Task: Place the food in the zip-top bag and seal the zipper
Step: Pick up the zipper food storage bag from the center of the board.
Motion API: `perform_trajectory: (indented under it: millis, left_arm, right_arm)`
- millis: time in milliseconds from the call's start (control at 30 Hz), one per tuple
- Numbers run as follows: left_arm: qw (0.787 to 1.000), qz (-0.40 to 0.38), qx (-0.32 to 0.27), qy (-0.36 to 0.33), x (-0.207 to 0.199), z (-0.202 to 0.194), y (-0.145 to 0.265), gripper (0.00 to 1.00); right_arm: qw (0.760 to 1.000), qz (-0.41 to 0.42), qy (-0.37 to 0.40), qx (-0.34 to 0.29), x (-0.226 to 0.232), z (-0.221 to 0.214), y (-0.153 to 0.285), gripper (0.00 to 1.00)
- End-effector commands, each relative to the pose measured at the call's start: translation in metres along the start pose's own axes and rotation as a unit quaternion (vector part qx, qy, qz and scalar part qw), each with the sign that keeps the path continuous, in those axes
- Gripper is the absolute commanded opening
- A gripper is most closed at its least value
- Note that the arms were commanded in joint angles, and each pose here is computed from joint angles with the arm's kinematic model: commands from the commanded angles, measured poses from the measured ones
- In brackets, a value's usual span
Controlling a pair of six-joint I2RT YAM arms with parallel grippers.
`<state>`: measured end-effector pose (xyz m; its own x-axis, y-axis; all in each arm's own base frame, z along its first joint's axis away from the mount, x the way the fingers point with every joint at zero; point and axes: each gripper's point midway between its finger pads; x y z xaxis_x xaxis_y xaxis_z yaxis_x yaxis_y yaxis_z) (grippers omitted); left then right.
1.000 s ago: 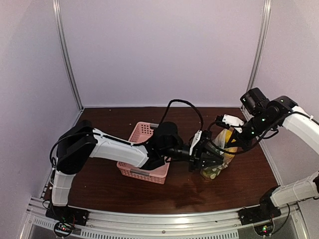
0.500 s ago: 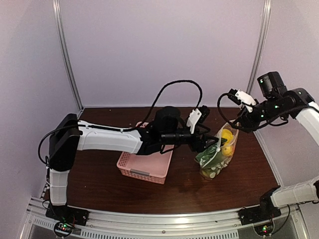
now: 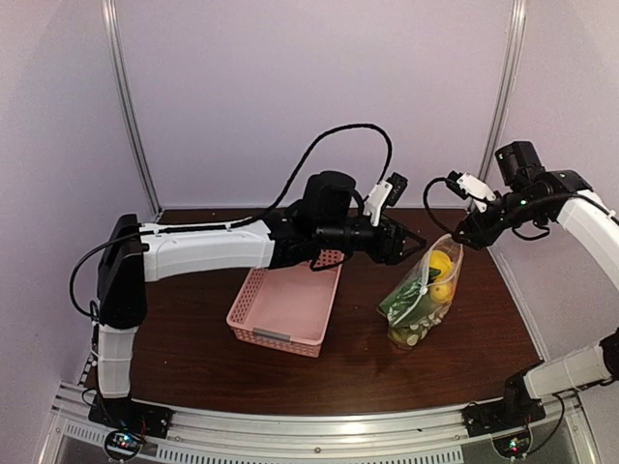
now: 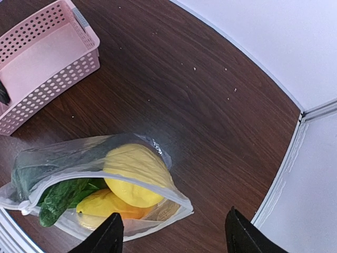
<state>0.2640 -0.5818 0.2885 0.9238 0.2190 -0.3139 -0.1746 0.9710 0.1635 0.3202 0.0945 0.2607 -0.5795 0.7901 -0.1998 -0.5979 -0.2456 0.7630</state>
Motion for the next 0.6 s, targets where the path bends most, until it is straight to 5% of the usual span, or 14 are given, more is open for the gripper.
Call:
perform_trajectory:
  millis: [0,200,300,567]
  left_arm:
    - [0.995,-0.044,0.086,-0.014,-0.024,-0.047,0.008,0.61]
    - [0.99,-0.032,0.123,-0.056,-0.049,-0.071,0.004,0.49]
    - [0.993,-0.002,0.108,-0.038,-0.038,-0.073,0.001,0.5]
    - [0.995,0.03,0.087,-0.044,-0.024,-0.08,-0.012,0.49]
  right_arm:
    - [0.995,0.039,0.085,-0.029,0.022,-0.001,0.03,0.67]
    - [0.967,0.133,0.218,-0.015,0.069,-0.034,0.051,0.57]
    - [0.949,0.153,0.275,-0.034,0.083,-0.04,0.061,0.62]
    - [0.951,0.136,0.275,-0.047,0.079,-0.035,0.056,0.64]
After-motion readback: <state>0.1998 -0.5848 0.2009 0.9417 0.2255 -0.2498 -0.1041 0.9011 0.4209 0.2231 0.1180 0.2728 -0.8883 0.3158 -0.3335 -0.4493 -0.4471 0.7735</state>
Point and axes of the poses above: each gripper's point midway between its finger pads, its own y axis back along the fingers, its own x axis along the line the jaws close on, z = x × y
